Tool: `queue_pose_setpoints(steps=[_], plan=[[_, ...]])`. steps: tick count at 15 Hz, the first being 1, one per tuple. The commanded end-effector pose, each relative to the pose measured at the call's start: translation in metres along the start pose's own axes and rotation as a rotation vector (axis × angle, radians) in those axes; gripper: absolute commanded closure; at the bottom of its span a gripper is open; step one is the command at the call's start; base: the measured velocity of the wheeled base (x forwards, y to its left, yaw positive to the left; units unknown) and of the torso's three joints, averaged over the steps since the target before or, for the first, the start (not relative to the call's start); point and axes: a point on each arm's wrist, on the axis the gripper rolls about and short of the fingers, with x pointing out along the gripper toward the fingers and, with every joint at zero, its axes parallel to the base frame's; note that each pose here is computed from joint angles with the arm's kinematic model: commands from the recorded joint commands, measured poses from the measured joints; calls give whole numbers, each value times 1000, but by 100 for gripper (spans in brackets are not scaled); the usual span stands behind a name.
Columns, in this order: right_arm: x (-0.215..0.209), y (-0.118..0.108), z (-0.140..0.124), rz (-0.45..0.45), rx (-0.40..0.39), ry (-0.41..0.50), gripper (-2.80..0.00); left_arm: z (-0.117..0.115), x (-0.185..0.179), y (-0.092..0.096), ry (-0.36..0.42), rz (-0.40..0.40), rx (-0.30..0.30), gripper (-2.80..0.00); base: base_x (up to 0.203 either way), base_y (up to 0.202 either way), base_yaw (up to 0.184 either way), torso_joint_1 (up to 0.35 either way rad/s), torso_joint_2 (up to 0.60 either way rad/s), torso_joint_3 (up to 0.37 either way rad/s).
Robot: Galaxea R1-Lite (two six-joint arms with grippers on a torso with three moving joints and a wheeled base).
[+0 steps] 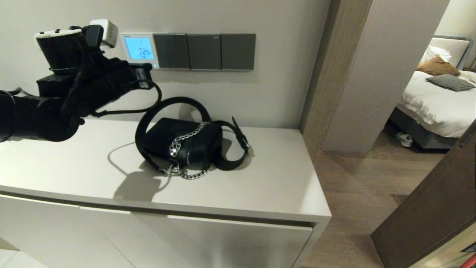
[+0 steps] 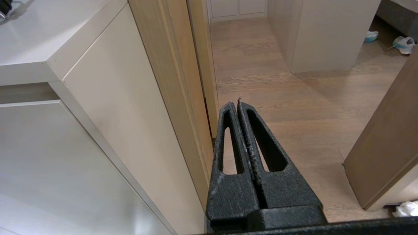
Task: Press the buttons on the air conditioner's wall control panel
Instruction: Press the temperature decrease button, then turn off the central air conditioner
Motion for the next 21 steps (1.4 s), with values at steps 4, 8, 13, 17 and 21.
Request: queue_pose_setpoints(steps=[4,8,13,17,21], plan=[[0,0,0,0,0,3,0,56,-99,-8,-110,-3,8,0,0,0,0,0,0,0],[0,0,0,0,0,3,0,85,-195,-16,-184,-6,14,0,0,0,0,0,0,0],[0,0,0,0,0,3,0,76,-334,-26,-212,-6,12,0,0,0,0,0,0,0],[0,0,0,1,0,3,0,24,-386,-26,-7,229,4,0,0,0,0,0,0,0],[0,0,0,2,0,3,0,-3,-396,-32,16,418,30,0,0,0,0,0,0,0]])
